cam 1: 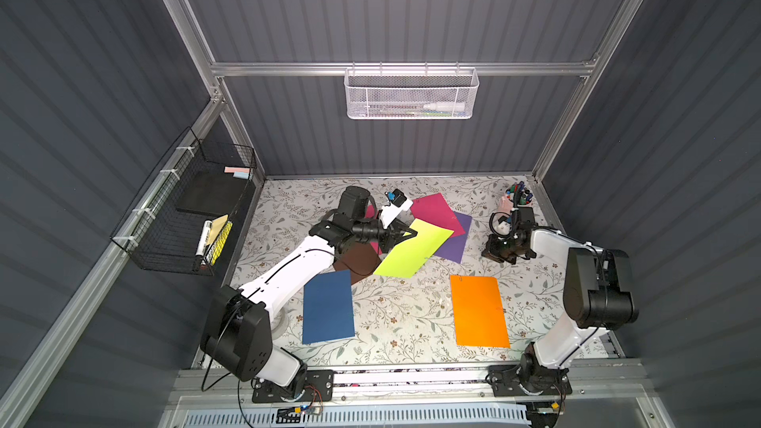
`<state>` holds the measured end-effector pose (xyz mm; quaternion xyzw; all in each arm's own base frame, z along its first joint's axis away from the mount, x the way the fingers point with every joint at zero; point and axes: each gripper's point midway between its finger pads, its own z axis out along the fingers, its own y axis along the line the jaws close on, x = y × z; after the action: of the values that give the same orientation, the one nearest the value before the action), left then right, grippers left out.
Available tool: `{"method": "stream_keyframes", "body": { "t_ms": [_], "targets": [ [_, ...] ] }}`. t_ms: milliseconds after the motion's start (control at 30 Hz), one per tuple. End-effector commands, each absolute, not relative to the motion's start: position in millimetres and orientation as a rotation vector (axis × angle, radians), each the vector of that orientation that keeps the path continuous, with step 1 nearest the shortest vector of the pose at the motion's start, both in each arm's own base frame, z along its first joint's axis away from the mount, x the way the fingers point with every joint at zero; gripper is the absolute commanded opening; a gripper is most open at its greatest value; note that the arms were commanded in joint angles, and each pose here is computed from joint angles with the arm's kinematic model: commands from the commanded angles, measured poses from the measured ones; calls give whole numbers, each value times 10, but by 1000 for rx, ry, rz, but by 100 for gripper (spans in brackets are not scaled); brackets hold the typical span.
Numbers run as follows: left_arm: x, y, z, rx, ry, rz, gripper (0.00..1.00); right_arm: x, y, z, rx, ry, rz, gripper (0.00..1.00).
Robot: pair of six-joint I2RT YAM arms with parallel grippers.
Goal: Unclip the paperclips from the documents
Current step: Place the paper clip at the center of the board, then adjust the document.
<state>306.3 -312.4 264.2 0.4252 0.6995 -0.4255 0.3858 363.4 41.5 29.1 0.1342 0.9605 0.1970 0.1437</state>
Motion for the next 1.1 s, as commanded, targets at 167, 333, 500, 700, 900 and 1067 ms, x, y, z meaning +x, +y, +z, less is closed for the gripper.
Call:
{"method": "stream_keyframes", "body": {
  "t_ms": [167, 333, 500, 700, 900, 1067],
  "targets": [
    [2944, -3134, 3040, 1094, 1646, -1140, 0, 3664, 258, 522, 304, 2739, 414, 54],
    [2903, -3097, 3214, 1092, 1564, -1213, 0, 3645, 887, 1186, -137, 2398, 786, 58],
    [2911, -3109, 3311, 1120, 1519, -1246, 0, 3445, 1370, 1872, -407, 1911, 1048, 75],
    [2888, -3080, 3566, 1141, 1448, -1270, 0, 3107, 1748, 2261, -705, 1633, 1276, 76],
    [2874, -3094, 3556, 1161, 1444, -1296, 0, 2879, 2127, 2547, -910, 1539, 1352, 74],
    [2899, -3087, 3599, 1150, 1436, -1279, 0, 2763, 2172, 2724, -973, 1503, 1340, 73]
  ]
}}
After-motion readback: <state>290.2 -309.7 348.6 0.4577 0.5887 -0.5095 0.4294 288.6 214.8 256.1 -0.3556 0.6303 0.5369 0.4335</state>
